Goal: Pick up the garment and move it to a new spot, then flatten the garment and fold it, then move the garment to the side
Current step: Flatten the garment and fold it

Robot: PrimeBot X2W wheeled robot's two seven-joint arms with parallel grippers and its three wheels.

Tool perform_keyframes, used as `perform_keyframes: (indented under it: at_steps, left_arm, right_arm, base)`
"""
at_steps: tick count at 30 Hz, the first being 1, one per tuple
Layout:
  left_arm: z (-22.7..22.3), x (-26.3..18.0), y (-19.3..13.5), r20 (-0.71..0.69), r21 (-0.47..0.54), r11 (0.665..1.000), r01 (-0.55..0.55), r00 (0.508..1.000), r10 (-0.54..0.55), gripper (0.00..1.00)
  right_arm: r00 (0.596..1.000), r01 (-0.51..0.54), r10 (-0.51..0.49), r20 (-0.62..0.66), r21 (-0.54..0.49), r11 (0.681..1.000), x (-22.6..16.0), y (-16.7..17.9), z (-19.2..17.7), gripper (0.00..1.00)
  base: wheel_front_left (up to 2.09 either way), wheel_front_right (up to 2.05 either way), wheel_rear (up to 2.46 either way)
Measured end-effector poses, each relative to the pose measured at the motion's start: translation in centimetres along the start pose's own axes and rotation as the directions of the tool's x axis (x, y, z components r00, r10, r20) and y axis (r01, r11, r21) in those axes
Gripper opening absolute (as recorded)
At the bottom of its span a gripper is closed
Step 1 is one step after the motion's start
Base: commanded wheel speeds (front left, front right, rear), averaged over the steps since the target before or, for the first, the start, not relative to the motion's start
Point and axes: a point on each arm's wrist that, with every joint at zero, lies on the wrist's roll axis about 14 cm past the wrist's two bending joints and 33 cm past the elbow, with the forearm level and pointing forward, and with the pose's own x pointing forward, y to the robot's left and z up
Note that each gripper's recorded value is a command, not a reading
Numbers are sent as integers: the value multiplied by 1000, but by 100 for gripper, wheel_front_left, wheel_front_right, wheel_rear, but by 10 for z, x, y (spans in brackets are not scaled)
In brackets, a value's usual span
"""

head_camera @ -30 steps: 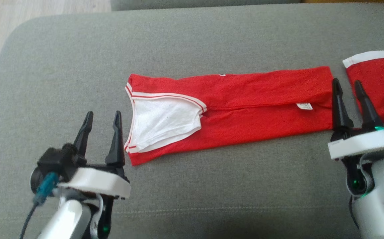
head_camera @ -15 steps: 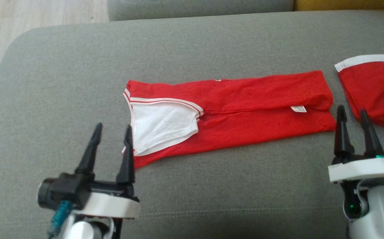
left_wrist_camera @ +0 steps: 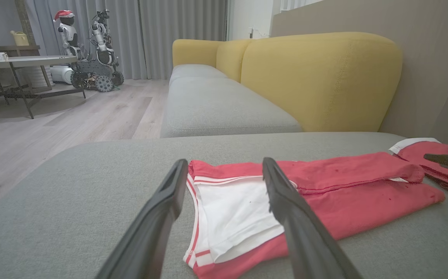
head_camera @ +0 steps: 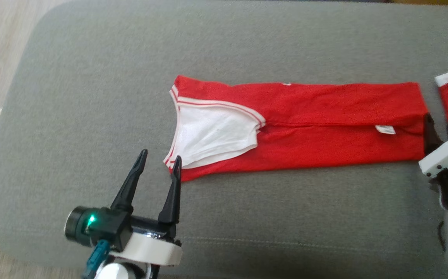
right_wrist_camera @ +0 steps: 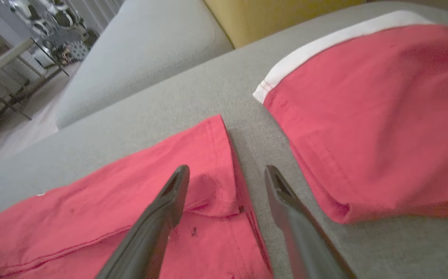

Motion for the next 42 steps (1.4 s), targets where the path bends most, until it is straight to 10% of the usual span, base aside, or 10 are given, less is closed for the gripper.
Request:
perform_keyframes:
  at_steps: [10, 14, 15, 42]
  left_arm:
    - [-9, 10, 8, -24, 3, 1000, -18, 1000, 18, 100]
    - [-12, 10, 7, -33, 1, 1000, -12, 999, 12, 100]
    - [-12, 10, 7, -33, 2, 1000, -10, 999, 11, 100]
    - [-15, 27, -26, -22, -19, 994, 108, 994, -109, 100]
  right_arm:
    - [972, 24, -36, -231, -54, 998, 28, -1, -38, 99]
    - [969, 23, -34, -243, -47, 999, 30, 1, -39, 8]
    - [969, 22, -34, -244, -50, 999, 30, 1, -39, 0]
    - [997, 53, -37, 75, -233, 971, 10, -30, 66, 0]
  base:
    - [0, 0, 0]
    - [0, 0, 0]
    - [0, 0, 0]
    - [0, 0, 0]
